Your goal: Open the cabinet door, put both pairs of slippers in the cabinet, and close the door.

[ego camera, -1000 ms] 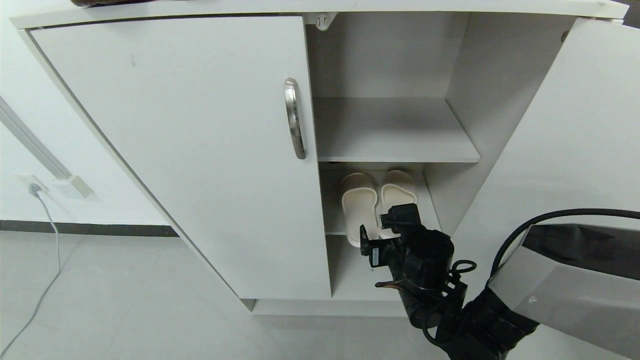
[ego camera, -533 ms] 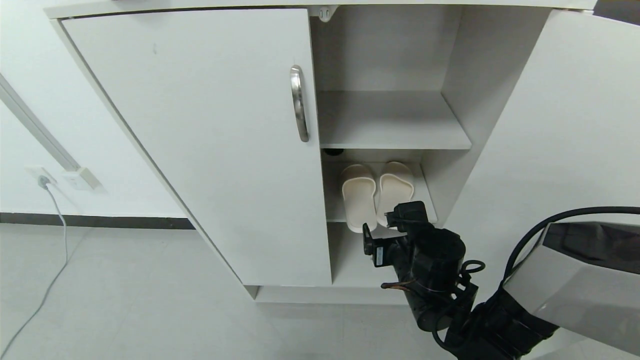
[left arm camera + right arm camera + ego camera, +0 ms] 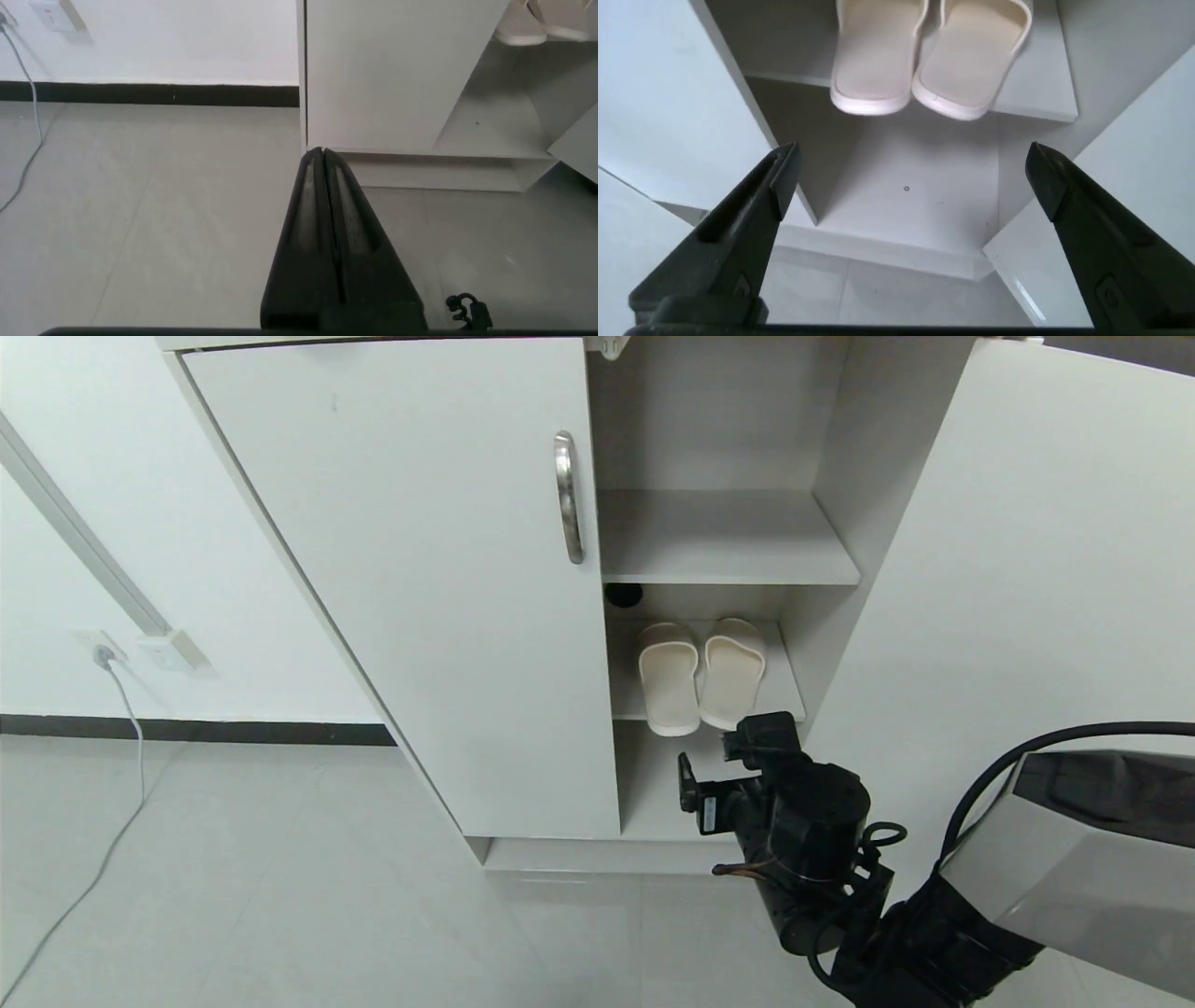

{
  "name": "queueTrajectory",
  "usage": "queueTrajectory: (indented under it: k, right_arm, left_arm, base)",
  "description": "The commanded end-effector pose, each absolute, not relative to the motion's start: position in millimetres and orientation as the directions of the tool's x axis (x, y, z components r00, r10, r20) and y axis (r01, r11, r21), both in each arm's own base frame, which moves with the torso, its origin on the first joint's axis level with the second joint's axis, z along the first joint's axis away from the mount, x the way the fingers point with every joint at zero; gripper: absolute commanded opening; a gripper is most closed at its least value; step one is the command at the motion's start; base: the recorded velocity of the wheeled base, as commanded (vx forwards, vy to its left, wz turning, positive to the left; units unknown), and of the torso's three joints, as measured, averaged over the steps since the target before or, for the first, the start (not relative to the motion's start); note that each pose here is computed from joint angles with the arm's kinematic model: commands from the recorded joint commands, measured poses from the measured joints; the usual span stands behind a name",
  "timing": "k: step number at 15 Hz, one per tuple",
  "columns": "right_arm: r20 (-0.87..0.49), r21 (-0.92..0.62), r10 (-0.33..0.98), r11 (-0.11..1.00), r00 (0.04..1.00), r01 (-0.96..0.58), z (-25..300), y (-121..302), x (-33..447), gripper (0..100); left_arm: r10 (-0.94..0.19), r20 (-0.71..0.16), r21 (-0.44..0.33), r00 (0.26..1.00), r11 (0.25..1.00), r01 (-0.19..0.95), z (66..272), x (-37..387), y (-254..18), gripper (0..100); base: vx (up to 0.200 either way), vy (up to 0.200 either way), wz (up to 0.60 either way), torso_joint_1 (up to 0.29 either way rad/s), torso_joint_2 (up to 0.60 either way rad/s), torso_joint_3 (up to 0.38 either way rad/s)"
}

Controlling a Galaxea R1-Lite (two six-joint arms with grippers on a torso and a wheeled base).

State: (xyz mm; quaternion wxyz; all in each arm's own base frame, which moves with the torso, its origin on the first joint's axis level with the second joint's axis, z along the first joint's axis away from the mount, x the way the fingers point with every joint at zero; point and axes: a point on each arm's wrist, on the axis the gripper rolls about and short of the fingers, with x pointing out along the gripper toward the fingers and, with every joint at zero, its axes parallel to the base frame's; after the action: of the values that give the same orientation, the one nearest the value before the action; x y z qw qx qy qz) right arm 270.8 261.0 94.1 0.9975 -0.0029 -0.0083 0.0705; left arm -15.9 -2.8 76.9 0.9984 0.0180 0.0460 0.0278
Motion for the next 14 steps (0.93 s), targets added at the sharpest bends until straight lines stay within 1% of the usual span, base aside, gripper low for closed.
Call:
queueTrajectory:
  k: [1,7,14]
  right_arm:
    - [0.013,-0.01,0.141,0.99,0.99,-0.14,93.2,261.0,270.8,100]
    - [0.007,-0.014,0.139,0.99,0.99,-0.139,91.6,260.1,270.0,100]
    - [-0.006,-0.026,0.122,0.992,0.992,-0.123,86.2,256.4,274.4,100]
  left_arm:
    - [0.058,-0.09,0.038,0.994,0.998,-0.055,77.3,-15.9,-2.8,0]
    - [0.058,-0.092,0.038,0.994,0.998,-0.054,76.9,-15.9,-2.8,0]
    - [0.058,-0.092,0.04,0.994,0.998,-0.054,76.9,-15.9,-2.8,0]
  base:
    - [0.0,0.0,0.0,0.0,0.0,0.0]
    - [0.0,0.0,0.0,0.0,0.0,0.013]
    - [0.0,0.0,0.0,0.004,0.0,0.184]
